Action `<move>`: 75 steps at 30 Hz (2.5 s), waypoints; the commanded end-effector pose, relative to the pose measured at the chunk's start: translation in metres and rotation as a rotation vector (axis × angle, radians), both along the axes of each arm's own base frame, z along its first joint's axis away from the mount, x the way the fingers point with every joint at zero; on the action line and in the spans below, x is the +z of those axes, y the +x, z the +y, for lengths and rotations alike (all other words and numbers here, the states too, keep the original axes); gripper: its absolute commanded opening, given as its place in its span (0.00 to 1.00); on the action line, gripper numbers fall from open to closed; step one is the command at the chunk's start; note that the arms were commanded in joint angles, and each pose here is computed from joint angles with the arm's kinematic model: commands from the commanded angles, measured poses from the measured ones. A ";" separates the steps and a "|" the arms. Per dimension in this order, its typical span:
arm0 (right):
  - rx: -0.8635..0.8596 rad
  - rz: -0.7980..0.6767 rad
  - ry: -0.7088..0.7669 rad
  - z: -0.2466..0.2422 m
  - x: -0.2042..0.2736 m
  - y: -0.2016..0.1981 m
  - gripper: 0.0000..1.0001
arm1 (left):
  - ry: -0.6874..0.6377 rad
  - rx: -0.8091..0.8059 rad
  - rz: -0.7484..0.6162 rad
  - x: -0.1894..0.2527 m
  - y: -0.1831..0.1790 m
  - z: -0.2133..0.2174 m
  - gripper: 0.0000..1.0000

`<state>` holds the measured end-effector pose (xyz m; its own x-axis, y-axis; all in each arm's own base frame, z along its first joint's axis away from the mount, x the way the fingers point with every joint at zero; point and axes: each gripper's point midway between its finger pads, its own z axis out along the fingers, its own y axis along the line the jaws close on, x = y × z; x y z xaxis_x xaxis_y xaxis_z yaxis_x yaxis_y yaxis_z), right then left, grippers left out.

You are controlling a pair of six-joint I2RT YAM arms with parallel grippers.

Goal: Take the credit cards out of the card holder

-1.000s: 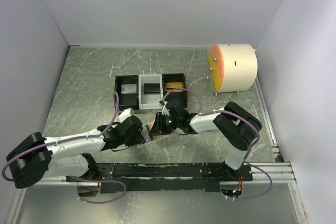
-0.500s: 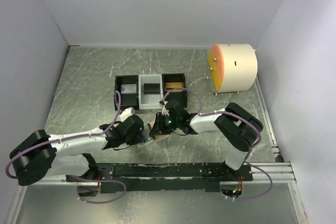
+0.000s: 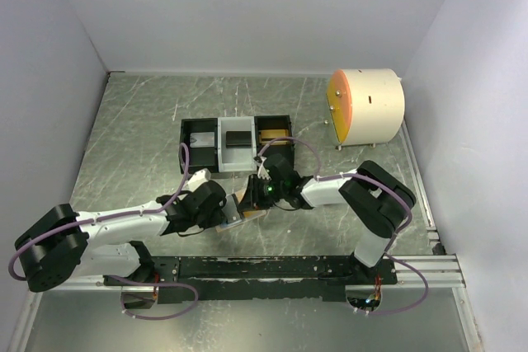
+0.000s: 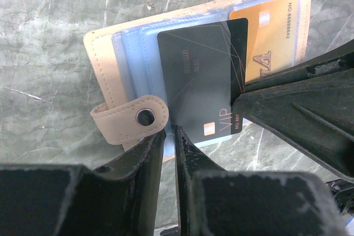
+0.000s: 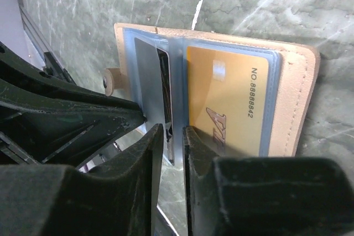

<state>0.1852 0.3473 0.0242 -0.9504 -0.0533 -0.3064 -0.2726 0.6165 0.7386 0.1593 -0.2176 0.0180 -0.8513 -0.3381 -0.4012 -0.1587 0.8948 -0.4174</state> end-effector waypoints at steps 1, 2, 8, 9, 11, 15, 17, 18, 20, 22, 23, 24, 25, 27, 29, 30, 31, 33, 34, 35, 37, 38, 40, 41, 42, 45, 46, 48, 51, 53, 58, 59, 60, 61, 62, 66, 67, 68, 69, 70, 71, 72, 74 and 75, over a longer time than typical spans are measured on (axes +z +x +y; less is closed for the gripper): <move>0.023 0.020 0.032 -0.001 0.006 -0.006 0.19 | 0.112 -0.008 0.071 -0.022 -0.018 0.024 0.26; 0.031 0.025 0.039 0.000 0.006 -0.007 0.17 | 0.113 -0.011 0.073 -0.023 -0.019 0.024 0.26; 0.055 0.030 0.047 0.002 0.007 -0.009 0.16 | 0.112 -0.016 0.078 -0.024 -0.018 0.022 0.25; 0.053 0.029 0.046 0.002 0.007 -0.009 0.16 | 0.111 -0.017 0.079 -0.024 -0.018 0.021 0.25; 0.051 0.022 0.044 0.001 0.008 -0.009 0.10 | 0.111 -0.018 0.080 -0.024 -0.018 0.021 0.25; 0.020 -0.010 0.018 -0.006 0.010 -0.003 0.06 | 0.123 -0.012 0.084 -0.024 -0.020 0.024 0.24; 0.013 -0.022 0.000 -0.009 0.011 -0.001 0.05 | 0.122 -0.007 0.083 -0.024 -0.020 0.026 0.25; 0.009 -0.027 -0.006 -0.011 0.012 0.001 0.04 | 0.122 -0.006 0.081 -0.024 -0.020 0.026 0.25; -0.002 -0.027 -0.013 -0.016 0.011 0.003 0.04 | 0.122 -0.003 0.078 -0.024 -0.021 0.028 0.24; -0.013 -0.023 -0.010 -0.020 0.012 0.006 0.04 | 0.123 0.001 0.077 -0.023 -0.021 0.030 0.25; -0.016 -0.022 -0.006 -0.022 0.013 0.007 0.04 | 0.124 0.004 0.076 -0.023 -0.021 0.031 0.25; -0.015 -0.017 -0.004 -0.023 0.012 0.006 0.04 | 0.124 0.003 0.074 -0.022 -0.021 0.031 0.25; -0.014 -0.013 -0.004 -0.024 0.011 0.006 0.04 | 0.124 0.004 0.074 -0.022 -0.021 0.031 0.25; -0.007 -0.010 0.000 -0.024 0.011 0.005 0.04 | 0.122 0.004 0.071 -0.021 -0.021 0.031 0.25; 0.008 0.004 0.018 -0.021 0.010 0.002 0.05 | 0.115 0.001 0.062 -0.018 -0.019 0.029 0.25; 0.013 0.012 0.027 -0.019 0.009 0.001 0.06 | 0.113 0.001 0.060 -0.017 -0.018 0.028 0.26; 0.016 0.020 0.035 -0.018 0.009 -0.001 0.06 | 0.111 0.002 0.058 -0.015 -0.017 0.027 0.27; 0.010 0.027 0.036 -0.018 0.007 -0.001 0.06 | 0.103 0.006 0.050 -0.008 -0.015 0.024 0.29; 0.000 0.025 0.030 -0.019 0.005 0.001 0.06 | 0.091 0.001 0.035 -0.002 -0.013 0.020 0.31; -0.006 0.023 0.024 -0.020 0.004 0.001 0.06 | 0.074 -0.008 0.017 0.005 -0.011 0.015 0.32; -0.012 0.022 0.018 -0.020 0.003 0.002 0.06 | 0.023 -0.035 -0.023 0.023 -0.006 0.003 0.34; -0.011 0.023 0.015 -0.020 0.003 0.003 0.06 | -0.018 -0.052 -0.054 0.035 -0.001 -0.006 0.35; -0.014 0.025 0.014 -0.020 0.002 0.003 0.07 | -0.074 -0.081 -0.098 0.052 0.003 -0.017 0.38; -0.016 0.028 0.015 -0.020 0.002 0.003 0.07 | -0.093 -0.087 -0.114 0.058 0.005 -0.020 0.39; -0.016 0.030 0.015 -0.021 0.001 0.002 0.07 | -0.108 -0.091 -0.130 0.062 0.008 -0.023 0.40; -0.011 0.033 0.019 -0.020 0.000 0.001 0.07 | -0.126 -0.094 -0.154 0.061 0.012 -0.029 0.41; -0.013 0.034 0.020 -0.021 0.000 0.001 0.07 | -0.117 -0.082 -0.148 0.057 0.014 -0.028 0.40; -0.011 0.035 0.022 -0.020 0.001 0.000 0.07 | -0.086 -0.068 -0.121 0.044 0.014 -0.026 0.37; -0.007 0.033 0.028 -0.020 0.003 0.000 0.07 | -0.020 -0.043 -0.069 0.024 0.014 -0.020 0.33; -0.008 0.030 0.025 -0.020 0.004 0.000 0.08 | 0.015 -0.042 -0.041 0.014 0.013 -0.019 0.31; 0.003 0.029 0.036 -0.018 0.006 0.000 0.09 | 0.049 -0.040 -0.003 0.001 0.012 -0.019 0.27; 0.006 0.030 0.041 -0.018 0.006 0.000 0.10 | 0.054 -0.038 0.002 -0.002 0.011 -0.018 0.27; 0.012 0.029 0.051 -0.016 0.008 -0.001 0.10 | 0.057 -0.041 0.008 -0.004 0.010 -0.018 0.26; 0.018 0.029 0.058 -0.015 0.008 -0.001 0.11 | 0.062 -0.044 0.013 -0.005 0.009 -0.017 0.25; 0.029 0.031 0.069 -0.013 0.010 -0.002 0.13 | 0.064 -0.048 0.020 -0.007 0.007 -0.016 0.24; 0.050 0.021 0.092 -0.007 0.014 0.001 0.19 | 0.081 -0.046 0.040 -0.014 0.000 -0.008 0.22; 0.053 0.016 0.093 -0.005 0.015 0.003 0.21 | 0.084 -0.043 0.042 -0.015 0.000 -0.007 0.22; 0.056 0.013 0.093 -0.004 0.015 0.004 0.21 | 0.090 -0.041 0.043 -0.016 -0.001 -0.005 0.21; 0.060 0.009 0.090 -0.003 0.014 0.006 0.22 | 0.092 -0.039 0.043 -0.016 -0.001 -0.004 0.21; 0.065 0.005 0.086 -0.002 0.013 0.007 0.23 | 0.095 -0.040 0.043 -0.017 -0.002 -0.003 0.21; 0.070 0.001 0.081 -0.001 0.013 0.009 0.25 | 0.098 -0.038 0.044 -0.016 -0.002 -0.002 0.21; 0.074 -0.003 0.074 0.000 0.012 0.010 0.25 | 0.101 -0.035 0.044 -0.016 -0.002 -0.001 0.21; 0.078 -0.011 0.064 0.001 0.011 0.013 0.26 | 0.104 -0.033 0.044 -0.016 -0.003 0.001 0.21; 0.083 -0.012 0.061 0.002 0.010 0.014 0.27 | 0.105 -0.033 0.043 -0.016 -0.003 0.001 0.21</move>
